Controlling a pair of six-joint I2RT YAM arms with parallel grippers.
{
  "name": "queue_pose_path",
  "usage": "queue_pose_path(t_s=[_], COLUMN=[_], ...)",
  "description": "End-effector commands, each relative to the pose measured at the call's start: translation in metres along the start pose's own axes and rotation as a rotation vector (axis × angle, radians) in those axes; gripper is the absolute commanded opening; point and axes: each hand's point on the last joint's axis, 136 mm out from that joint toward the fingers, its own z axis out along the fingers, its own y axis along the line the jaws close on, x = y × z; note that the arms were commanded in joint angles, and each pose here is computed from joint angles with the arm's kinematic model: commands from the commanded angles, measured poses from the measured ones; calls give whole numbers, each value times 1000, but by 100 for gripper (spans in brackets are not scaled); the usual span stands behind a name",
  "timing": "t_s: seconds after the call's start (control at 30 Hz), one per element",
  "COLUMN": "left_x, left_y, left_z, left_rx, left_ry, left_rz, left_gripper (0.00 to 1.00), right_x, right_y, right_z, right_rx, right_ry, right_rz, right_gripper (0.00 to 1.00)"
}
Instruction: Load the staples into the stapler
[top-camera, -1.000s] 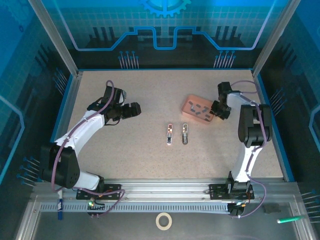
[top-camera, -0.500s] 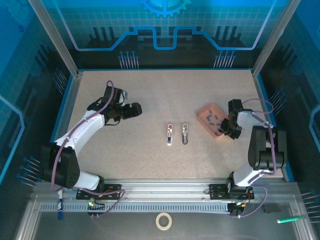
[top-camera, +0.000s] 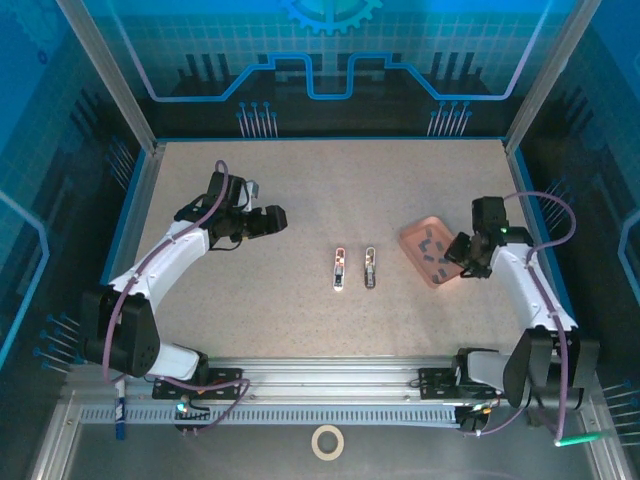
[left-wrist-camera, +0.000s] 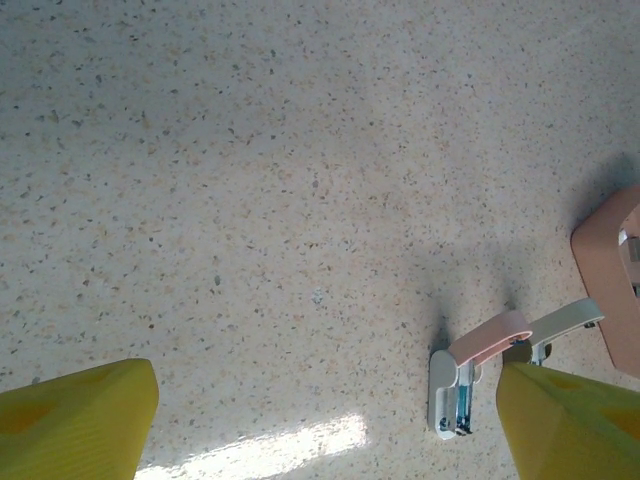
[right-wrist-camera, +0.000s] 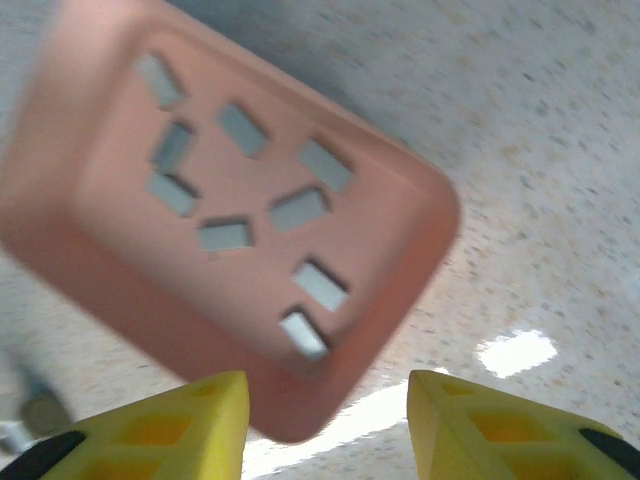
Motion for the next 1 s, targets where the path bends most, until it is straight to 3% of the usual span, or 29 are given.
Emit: queue_pose_path(t_s=[0.0, 0.2, 0.33, 0.4, 0.57, 0.97], left_x=[-2, -1, -2, -5, -11, -13], left_y=[-5, -10, -11, -11, -11, -9], left_z=[-1, 9, 13, 16, 23, 35], left_rx=[39, 70, 80, 78, 68, 61], left_ry=[-6, 34, 47, 43, 50, 87], left_rz=[34, 106, 122, 115, 103, 113], left_gripper=[89, 89, 89, 89, 89, 89], right_x=[-1, -29, -51, -49, -40, -22], right_y=[32, 41, 44, 50, 66, 77], right_z=[-9, 7, 17, 27, 53, 104], right_rx=[-99, -58, -102, -94, -78, 71], right_ry=[39, 52, 139, 199, 220, 329], right_rz=[-176, -516, -314, -218, -70, -376], right_gripper=[46, 44, 41, 36, 38, 38])
